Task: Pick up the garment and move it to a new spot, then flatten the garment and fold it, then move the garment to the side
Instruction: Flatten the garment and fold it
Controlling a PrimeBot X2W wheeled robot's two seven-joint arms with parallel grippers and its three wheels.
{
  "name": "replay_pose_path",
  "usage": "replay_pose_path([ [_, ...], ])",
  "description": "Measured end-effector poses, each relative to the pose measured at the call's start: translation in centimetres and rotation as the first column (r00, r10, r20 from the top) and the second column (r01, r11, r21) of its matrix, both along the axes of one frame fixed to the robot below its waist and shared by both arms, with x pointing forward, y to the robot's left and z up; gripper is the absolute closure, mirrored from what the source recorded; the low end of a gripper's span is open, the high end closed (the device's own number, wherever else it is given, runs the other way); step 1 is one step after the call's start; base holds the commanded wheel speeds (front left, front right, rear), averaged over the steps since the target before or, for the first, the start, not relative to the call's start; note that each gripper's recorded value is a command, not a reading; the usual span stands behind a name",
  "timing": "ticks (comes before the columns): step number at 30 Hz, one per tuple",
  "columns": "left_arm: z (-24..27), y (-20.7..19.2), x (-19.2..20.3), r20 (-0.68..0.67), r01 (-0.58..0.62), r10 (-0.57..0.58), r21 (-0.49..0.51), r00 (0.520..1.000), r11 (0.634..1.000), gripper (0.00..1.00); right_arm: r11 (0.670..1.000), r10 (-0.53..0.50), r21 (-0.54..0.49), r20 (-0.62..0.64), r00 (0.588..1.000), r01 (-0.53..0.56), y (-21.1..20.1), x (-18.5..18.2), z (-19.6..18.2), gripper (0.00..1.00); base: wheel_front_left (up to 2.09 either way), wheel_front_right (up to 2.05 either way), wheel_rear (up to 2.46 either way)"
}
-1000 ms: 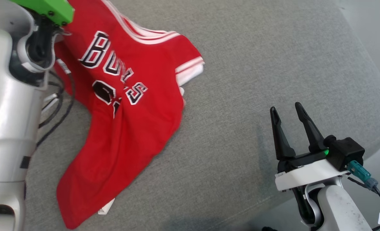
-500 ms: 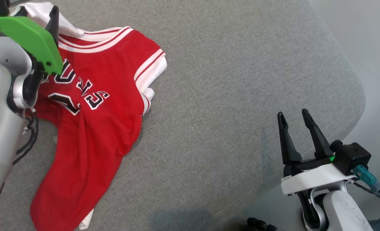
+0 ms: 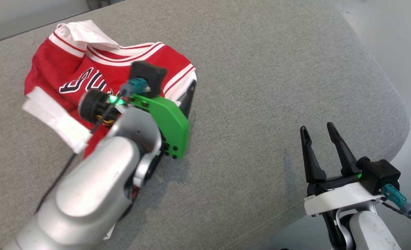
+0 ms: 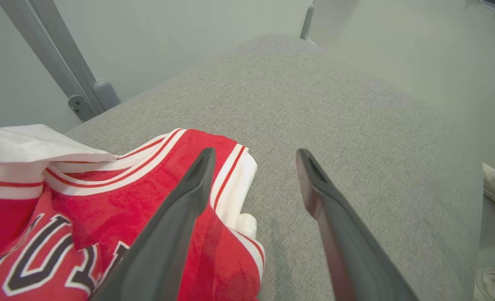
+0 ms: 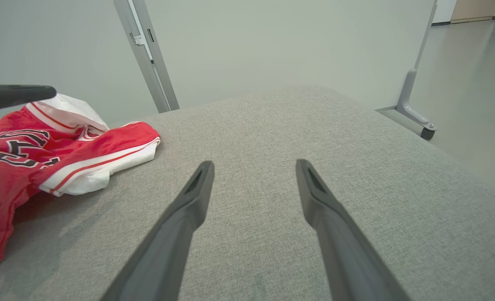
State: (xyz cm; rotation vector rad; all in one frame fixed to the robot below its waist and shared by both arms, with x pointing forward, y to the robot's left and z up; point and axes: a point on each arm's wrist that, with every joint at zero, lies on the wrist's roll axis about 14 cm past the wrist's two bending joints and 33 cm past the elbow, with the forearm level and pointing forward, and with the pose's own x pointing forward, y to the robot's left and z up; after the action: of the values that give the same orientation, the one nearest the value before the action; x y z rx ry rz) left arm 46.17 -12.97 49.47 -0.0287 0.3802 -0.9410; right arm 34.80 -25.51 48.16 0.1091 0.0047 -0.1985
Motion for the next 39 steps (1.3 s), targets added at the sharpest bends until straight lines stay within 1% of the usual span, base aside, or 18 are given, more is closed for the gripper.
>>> replay_pose_path([
  [2, -2.2, -1.0, -1.2, -0.033, 0.024, -0.023, 0.044, 0.999, 0.999, 0.00, 1.000, 0.005, -0.002, -0.004, 1.000, -0.005, 0.1, 0.2, -0.1, 0.00, 0.00, 0.00, 0.00],
  [4, -4.2, -1.5, -1.4, -0.062, 0.014, -0.010, 0.070, 0.998, 0.997, 0.00, 1.000, 0.004, -0.005, -0.009, 1.000, -0.004, 0.0, 0.4, -0.2, 0.00, 0.00, 0.00, 0.00],
  [7, -6.9, -1.4, -0.6, -0.066, -0.010, 0.019, 0.135, 0.998, 0.991, 0.00, 1.000, -0.008, -0.008, -0.018, 1.000, 0.008, -0.3, 0.2, -0.4, 0.00, 0.00, 0.00, 0.00],
  [14, -9.8, -2.0, 0.8, -0.018, 0.010, -0.006, 0.247, 1.000, 0.969, 0.00, 0.999, -0.034, -0.014, -0.043, 0.999, 0.033, -1.0, -0.4, -1.0, 0.00, 0.00, 0.00, 0.00],
  [15, -10.3, -1.9, 1.1, -0.013, 0.011, -0.007, 0.269, 1.000, 0.963, 0.64, 0.999, -0.034, -0.014, -0.045, 0.998, 0.034, -1.0, -0.4, -1.0, 0.00, 0.00, 0.00, 0.00],
  [16, -10.7, -1.7, 1.3, -0.009, 0.005, -0.002, 0.287, 1.000, 0.958, 1.00, 0.999, -0.034, -0.014, -0.045, 0.998, 0.033, -1.0, -0.4, -1.0, 0.00, 0.00, 0.00, 0.00],
  [17, -11.1, -1.5, 1.5, -0.001, 0.005, -0.005, 0.312, 1.000, 0.950, 1.00, 0.999, -0.032, -0.013, -0.043, 0.999, 0.032, -0.9, -0.5, -1.0, 0.00, 0.00, 0.00, 0.00],
  [18, -11.2, -1.5, 1.6, -0.001, 0.006, -0.006, 0.314, 1.000, 0.949, 1.00, 0.999, -0.032, -0.013, -0.040, 0.999, 0.032, -0.9, -0.5, -0.9, 0.00, 0.00, 0.00, 0.00],
  [21, -10.4, -2.4, 1.2, -0.023, 0.012, -0.007, 0.257, 1.000, 0.966, 1.00, 0.999, -0.040, -0.015, -0.026, 0.999, 0.039, -1.1, -0.7, -0.4, 0.00, 0.00, 0.00, 0.00],
  [23, -8.9, -3.6, 0.9, -0.048, 0.010, -0.001, 0.176, 0.999, 0.984, 1.00, 0.999, -0.046, -0.016, -0.019, 0.999, 0.045, -1.3, -0.9, -0.2, 0.00, 0.00, 0.00, 0.00],
  [25, -7.0, -4.7, 0.5, -0.079, 0.009, -0.003, 0.072, 0.997, 0.997, 1.00, 0.999, -0.051, -0.017, -0.019, 0.999, 0.050, -1.4, -1.3, -0.1, 0.00, 0.00, 0.00, 0.00],
  [28, -3.9, -6.4, -0.9, -0.121, 0.045, -0.054, -0.079, 0.991, 0.996, 1.00, 0.998, -0.054, -0.016, -0.019, 0.998, 0.054, -1.4, -1.9, -0.1, 0.00, 0.00, 0.00, 0.00],
  [32, -0.7, -8.4, -4.4, -0.214, 0.132, -0.187, -0.249, 0.959, 0.960, 1.00, 0.999, -0.052, -0.015, -0.010, 0.999, 0.052, -1.2, -2.4, 0.1, 0.00, 0.00, 0.00, 0.00],
  [34, 0.3, -9.1, -6.8, -0.292, 0.162, -0.266, -0.336, 0.919, 0.928, 1.00, 0.999, -0.048, -0.014, -0.007, 0.999, 0.048, -1.0, -2.4, 0.2, 0.00, 0.00, 0.00, 0.00],
  [36, 0.6, -9.8, -8.8, -0.343, 0.181, -0.321, -0.384, 0.883, 0.906, 1.00, 0.999, -0.047, -0.014, -0.007, 0.999, 0.047, -1.0, -2.5, 0.3, 0.00, 0.00, 0.00, 0.00],
  [37, 1.1, -10.1, -9.5, -0.370, 0.177, -0.351, -0.428, 0.860, 0.886, 1.00, 0.999, -0.048, -0.015, -0.008, 0.999, 0.047, -1.0, -2.6, 0.3, 0.00, 0.00, 0.00, 0.00],
  [38, 1.4, -10.3, -9.8, -0.426, 0.131, -0.358, -0.476, 0.831, 0.870, 1.00, 0.999, -0.049, -0.017, -0.008, 0.999, 0.048, -1.0, -2.6, 0.3, 0.00, 0.00, 0.00, 0.00],
  [39, 1.2, -10.5, -10.2, -0.458, 0.113, -0.364, -0.487, 0.811, 0.866, 1.00, 0.999, -0.050, -0.017, -0.011, 0.999, 0.050, -1.0, -2.7, 0.2, 0.00, 0.00, 0.00, 0.00],
])
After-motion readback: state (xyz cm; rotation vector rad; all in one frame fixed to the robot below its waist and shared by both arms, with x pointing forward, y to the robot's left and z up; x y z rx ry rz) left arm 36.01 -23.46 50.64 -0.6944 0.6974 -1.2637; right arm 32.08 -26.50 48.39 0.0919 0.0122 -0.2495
